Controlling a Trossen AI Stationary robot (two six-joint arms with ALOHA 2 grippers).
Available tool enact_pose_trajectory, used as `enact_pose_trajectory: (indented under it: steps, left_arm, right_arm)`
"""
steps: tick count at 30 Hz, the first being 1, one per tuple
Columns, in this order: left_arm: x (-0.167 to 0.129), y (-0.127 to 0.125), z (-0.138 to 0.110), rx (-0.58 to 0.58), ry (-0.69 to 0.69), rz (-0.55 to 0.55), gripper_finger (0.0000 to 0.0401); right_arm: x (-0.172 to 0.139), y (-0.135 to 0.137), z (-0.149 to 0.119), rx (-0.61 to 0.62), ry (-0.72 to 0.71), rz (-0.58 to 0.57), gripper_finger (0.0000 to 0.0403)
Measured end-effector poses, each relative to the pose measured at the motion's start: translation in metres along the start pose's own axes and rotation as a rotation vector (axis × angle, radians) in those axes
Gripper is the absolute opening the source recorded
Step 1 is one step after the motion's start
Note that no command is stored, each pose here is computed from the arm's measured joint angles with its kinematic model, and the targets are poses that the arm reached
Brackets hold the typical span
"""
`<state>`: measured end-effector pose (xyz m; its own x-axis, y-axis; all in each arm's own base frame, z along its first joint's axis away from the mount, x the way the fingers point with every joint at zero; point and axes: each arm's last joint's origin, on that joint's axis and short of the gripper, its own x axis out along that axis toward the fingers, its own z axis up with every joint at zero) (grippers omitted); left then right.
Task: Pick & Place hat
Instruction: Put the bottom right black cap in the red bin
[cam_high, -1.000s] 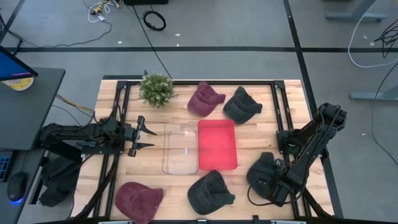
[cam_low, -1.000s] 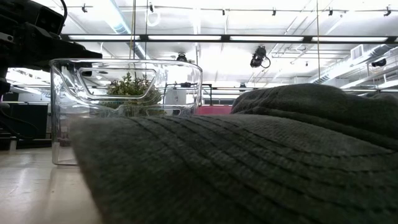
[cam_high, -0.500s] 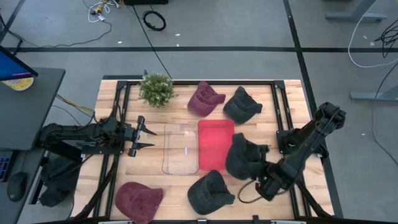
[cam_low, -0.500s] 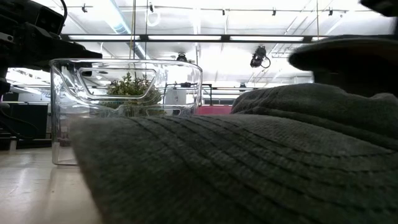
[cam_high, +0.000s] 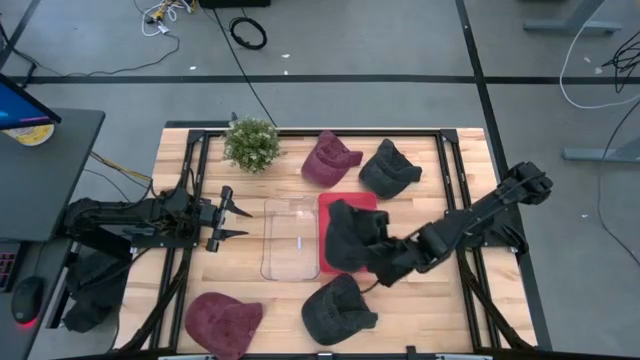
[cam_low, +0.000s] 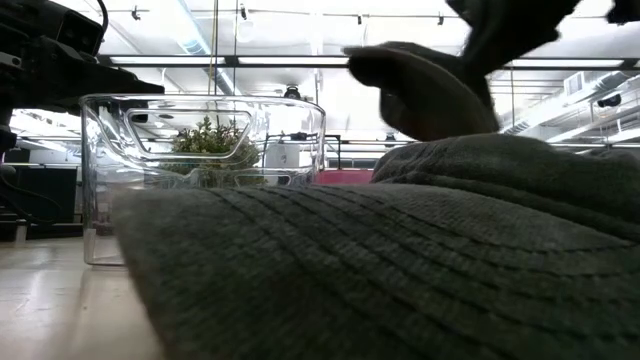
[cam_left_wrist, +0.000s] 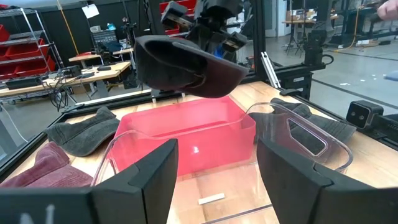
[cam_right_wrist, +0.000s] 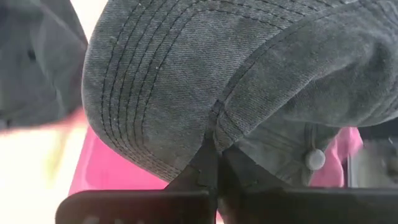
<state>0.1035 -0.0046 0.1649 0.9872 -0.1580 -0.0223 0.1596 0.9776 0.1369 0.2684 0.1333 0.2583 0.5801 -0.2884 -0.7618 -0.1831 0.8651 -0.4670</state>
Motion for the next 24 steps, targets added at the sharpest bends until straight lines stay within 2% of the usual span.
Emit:
enact_pose_trajectory:
  steps: [10, 24]
  left_arm:
    - [0.0, 0.0, 0.0, 0.0, 0.0, 0.0, 0.0222]
    - [0.0, 0.0, 0.0, 0.0, 0.0, 0.0, 0.0222]
  right_arm:
    - [0.026, -0.02, -0.012, -0.091, 0.075, 0.157, 0.0001]
    - [0.042, -0.044, -0.018, -0.055, 0.096, 0.26, 0.0]
